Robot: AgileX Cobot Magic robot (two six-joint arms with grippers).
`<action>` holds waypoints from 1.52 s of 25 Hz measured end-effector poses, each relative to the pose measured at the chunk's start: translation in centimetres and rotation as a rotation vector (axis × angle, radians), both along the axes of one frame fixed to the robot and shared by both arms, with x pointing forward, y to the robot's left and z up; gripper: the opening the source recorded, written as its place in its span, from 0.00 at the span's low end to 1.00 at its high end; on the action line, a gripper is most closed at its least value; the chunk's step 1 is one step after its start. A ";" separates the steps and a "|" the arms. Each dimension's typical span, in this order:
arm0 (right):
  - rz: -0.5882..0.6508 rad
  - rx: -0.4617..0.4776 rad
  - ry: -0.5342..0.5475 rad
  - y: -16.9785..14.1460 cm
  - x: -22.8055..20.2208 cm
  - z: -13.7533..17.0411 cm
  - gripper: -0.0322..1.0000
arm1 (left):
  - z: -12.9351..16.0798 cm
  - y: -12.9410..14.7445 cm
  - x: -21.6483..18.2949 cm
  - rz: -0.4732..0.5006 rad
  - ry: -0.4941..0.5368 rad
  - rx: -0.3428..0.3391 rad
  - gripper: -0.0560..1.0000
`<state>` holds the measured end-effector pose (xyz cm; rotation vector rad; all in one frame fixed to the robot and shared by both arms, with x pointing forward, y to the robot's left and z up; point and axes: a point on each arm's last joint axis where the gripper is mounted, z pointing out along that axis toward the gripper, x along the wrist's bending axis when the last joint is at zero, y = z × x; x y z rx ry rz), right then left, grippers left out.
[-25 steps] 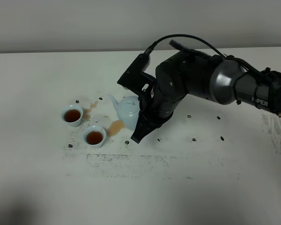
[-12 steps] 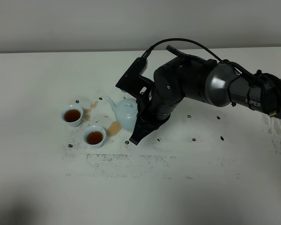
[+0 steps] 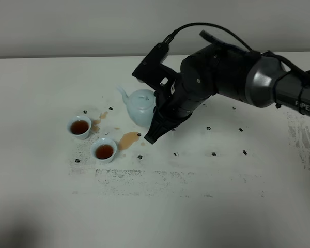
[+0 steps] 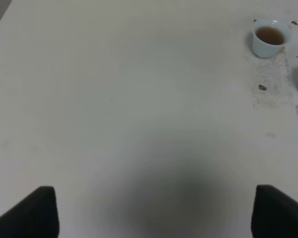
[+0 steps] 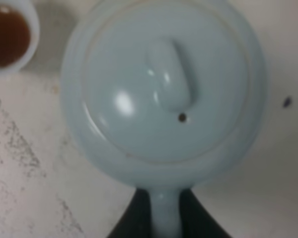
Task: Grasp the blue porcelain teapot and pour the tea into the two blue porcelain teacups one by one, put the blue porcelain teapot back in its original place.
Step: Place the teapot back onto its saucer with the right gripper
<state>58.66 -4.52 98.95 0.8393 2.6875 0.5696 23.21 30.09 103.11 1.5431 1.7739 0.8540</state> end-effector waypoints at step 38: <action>-0.433 0.107 0.008 -17.2 7.9 0.1 0.07 | 0.0 0.0 0.0 0.000 0.000 0.000 0.76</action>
